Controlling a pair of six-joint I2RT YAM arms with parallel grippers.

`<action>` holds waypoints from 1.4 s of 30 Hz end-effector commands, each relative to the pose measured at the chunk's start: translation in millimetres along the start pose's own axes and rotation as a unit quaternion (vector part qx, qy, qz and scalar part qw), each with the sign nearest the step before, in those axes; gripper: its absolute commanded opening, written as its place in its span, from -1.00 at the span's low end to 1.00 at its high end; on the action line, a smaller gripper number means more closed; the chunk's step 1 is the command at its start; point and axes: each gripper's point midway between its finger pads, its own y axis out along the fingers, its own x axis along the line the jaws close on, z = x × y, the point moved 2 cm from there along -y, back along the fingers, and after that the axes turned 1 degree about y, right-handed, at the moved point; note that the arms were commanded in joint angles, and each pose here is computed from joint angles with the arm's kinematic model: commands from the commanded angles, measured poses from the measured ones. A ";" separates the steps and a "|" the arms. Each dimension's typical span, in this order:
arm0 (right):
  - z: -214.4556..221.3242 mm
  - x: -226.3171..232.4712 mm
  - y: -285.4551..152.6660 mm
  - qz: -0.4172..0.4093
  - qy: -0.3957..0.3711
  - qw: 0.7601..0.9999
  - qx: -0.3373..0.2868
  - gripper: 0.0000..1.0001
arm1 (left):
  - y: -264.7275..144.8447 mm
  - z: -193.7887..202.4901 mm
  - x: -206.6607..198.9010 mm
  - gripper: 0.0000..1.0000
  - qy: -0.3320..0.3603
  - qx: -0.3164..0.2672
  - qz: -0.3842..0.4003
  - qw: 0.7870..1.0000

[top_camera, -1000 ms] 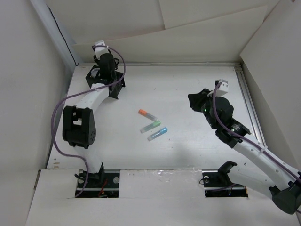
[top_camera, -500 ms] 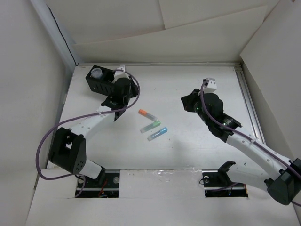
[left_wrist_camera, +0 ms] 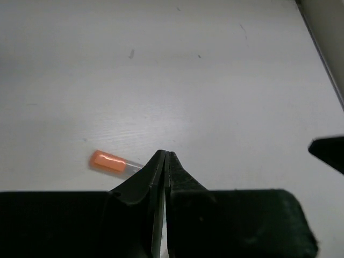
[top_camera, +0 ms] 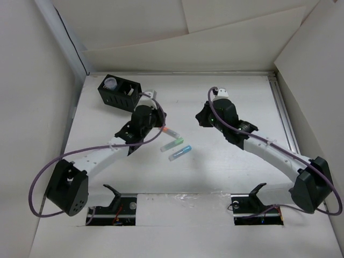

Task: Sort the stationery into containers
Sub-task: Pick up the pen from the center of the board.

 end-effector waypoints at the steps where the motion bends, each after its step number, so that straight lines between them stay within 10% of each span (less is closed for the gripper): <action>1: -25.6 15.9 -9.5 -0.021 0.004 0.999 -0.031 -1.00 | -2.2 41.5 -33.9 -1.00 0.080 0.041 0.058 0.994; 18: -54.2 -6.6 -42.7 0.015 0.031 0.994 -0.107 -0.38 | 9.4 146.4 -49.9 -0.19 0.181 0.196 0.089 0.960; 42: -54.4 -6.1 -46.7 0.004 0.032 0.994 -0.105 -0.31 | 36.6 168.3 -36.9 -0.16 0.217 0.228 0.048 0.948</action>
